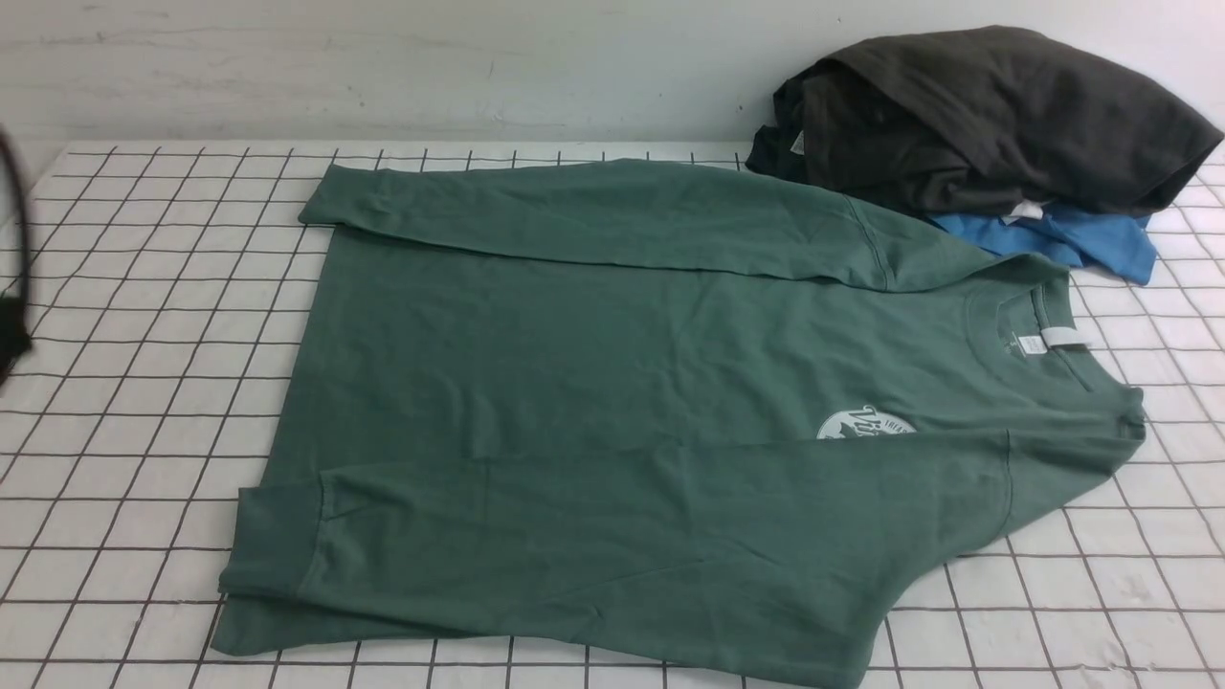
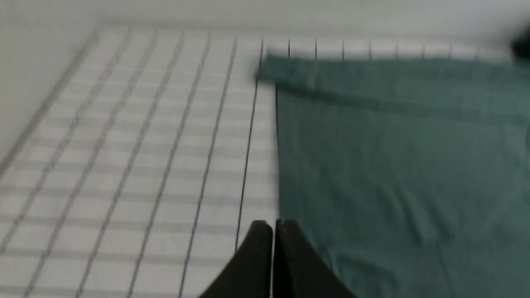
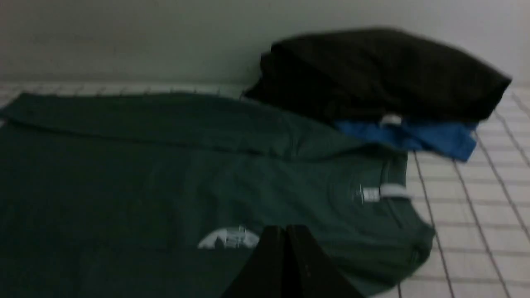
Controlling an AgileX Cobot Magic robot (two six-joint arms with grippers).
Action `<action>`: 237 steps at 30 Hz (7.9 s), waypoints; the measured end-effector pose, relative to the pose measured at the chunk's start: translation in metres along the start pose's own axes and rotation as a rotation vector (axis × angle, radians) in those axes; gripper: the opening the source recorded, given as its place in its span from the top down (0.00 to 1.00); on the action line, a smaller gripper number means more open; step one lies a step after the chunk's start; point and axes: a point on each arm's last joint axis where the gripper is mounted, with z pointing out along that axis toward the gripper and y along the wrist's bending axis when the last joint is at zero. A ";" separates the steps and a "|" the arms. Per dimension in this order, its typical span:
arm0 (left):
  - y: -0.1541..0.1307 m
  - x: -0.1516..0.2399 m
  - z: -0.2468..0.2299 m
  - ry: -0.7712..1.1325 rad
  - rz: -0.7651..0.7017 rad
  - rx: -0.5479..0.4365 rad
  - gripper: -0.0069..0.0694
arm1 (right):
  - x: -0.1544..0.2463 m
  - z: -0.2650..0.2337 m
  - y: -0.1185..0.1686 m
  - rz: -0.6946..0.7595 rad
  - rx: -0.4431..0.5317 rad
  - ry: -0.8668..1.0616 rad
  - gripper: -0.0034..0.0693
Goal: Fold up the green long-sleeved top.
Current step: Use the left arm to clamp the cuff closest to it, then use the left arm to drag and place the cuff at the centered position on the left edge of the fabric, then use the left arm to clamp the cuff farthest from it, then use the left arm to drag and drop the cuff onto the cuff closest to the left arm
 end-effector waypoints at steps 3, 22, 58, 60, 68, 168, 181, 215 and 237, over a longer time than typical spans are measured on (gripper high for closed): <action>-0.003 0.012 0.033 0.234 -0.005 0.051 0.91 | 0.019 0.028 0.003 0.030 -0.037 0.301 0.97; 0.014 0.038 0.205 0.639 0.063 0.035 0.47 | 0.048 0.089 0.007 0.028 -0.117 0.574 0.97; 0.009 0.053 0.239 0.829 -0.024 0.093 0.39 | 0.046 0.091 0.007 0.042 -0.113 0.546 0.97; 0.010 0.053 0.240 0.815 -0.024 0.089 0.39 | 0.046 0.091 0.007 0.042 -0.113 0.546 0.97; 0.007 0.052 0.243 0.785 -0.025 0.088 0.77 | 0.045 0.091 0.007 0.043 -0.111 0.539 0.97; 0.044 -0.083 0.457 0.109 -0.170 -0.041 0.39 | 0.065 0.110 0.079 -0.177 -0.353 0.534 0.97; 0.037 -0.075 0.468 0.074 -0.142 0.064 0.76 | 0.068 0.108 0.079 -0.182 -0.367 0.578 0.97; -0.063 -0.214 0.231 0.193 0.221 0.094 0.90 | 0.044 0.078 0.068 -0.413 -0.350 0.425 0.97; -0.035 -0.071 0.276 0.758 0.351 -0.053 0.62 | 0.040 0.081 0.066 -0.467 -0.330 0.371 0.97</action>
